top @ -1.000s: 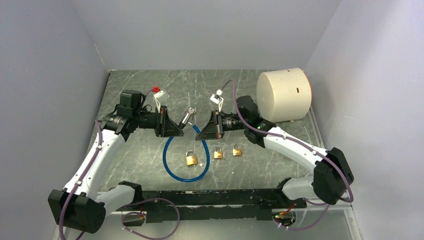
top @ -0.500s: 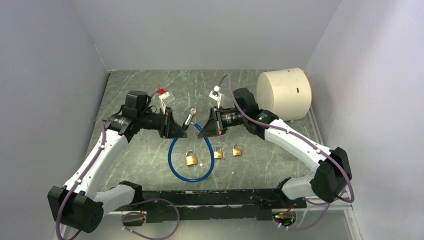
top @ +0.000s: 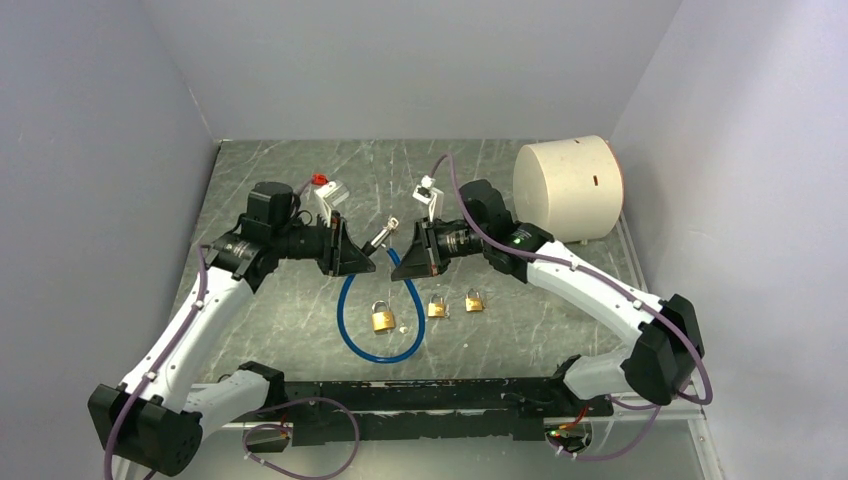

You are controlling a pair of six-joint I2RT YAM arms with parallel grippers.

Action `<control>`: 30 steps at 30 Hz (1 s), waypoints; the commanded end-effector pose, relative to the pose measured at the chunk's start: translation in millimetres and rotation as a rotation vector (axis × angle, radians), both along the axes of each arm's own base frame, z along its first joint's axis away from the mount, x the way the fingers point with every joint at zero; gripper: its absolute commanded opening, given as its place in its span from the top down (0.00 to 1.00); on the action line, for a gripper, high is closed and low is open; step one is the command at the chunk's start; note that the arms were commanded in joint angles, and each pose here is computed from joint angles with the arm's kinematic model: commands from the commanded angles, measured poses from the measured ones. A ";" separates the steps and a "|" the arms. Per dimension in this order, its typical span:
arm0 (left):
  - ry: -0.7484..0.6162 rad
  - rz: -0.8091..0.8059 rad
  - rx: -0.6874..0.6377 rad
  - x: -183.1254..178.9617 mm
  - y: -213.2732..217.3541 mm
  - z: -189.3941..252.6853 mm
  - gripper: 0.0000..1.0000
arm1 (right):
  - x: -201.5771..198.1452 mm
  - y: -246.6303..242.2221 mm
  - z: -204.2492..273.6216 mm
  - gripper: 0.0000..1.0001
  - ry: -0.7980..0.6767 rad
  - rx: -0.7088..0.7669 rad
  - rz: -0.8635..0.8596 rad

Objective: Lock with the key
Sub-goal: Lock the lock.

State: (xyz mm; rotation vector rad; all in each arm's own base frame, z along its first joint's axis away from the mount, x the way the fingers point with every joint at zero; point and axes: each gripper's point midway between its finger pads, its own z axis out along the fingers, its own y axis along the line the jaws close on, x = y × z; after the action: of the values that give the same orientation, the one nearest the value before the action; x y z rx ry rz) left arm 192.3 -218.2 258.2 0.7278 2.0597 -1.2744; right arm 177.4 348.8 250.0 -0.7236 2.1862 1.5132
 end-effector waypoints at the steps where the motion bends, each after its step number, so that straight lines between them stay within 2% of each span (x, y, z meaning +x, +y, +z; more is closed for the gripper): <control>1: -0.021 -0.180 -0.143 -33.1 -21.9 35.6 0.68 | 11.3 19.1 55.5 1.00 -0.196 0.210 -0.011; 4: -0.010 -0.187 -0.141 -31.1 -23.2 33.9 0.66 | 7.2 17.7 55.3 1.00 -0.192 0.215 -0.001; 7: -0.003 -0.184 -0.143 -27.8 -24.9 32.3 0.58 | 3.7 17.3 58.3 1.00 -0.193 0.231 0.015; 19: -0.030 -0.164 -0.148 -16.0 -28.5 38.7 0.57 | 2.4 17.2 42.3 1.00 -0.164 0.195 0.028; 20: -0.032 -0.164 -0.147 -15.6 -28.6 39.1 0.59 | 2.5 16.9 40.7 1.00 -0.160 0.190 0.027; 22: -0.042 -0.175 -0.154 -16.5 -28.9 41.8 0.72 | 2.3 16.7 37.1 1.00 -0.152 0.182 0.024; 27: -0.050 -0.183 -0.152 -18.9 -28.0 40.8 0.96 | 9.2 15.5 27.7 1.00 -0.139 0.149 -0.020; 30: -0.050 -0.179 -0.127 -20.8 -25.1 37.1 0.97 | 12.4 16.5 23.6 1.00 -0.127 0.139 -0.038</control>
State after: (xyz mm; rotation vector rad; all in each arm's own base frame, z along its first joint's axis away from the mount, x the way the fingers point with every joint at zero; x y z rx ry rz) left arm 196.8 -233.2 261.9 0.7477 2.0262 -1.3388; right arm 170.6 356.6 273.8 -0.7698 2.0169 1.6087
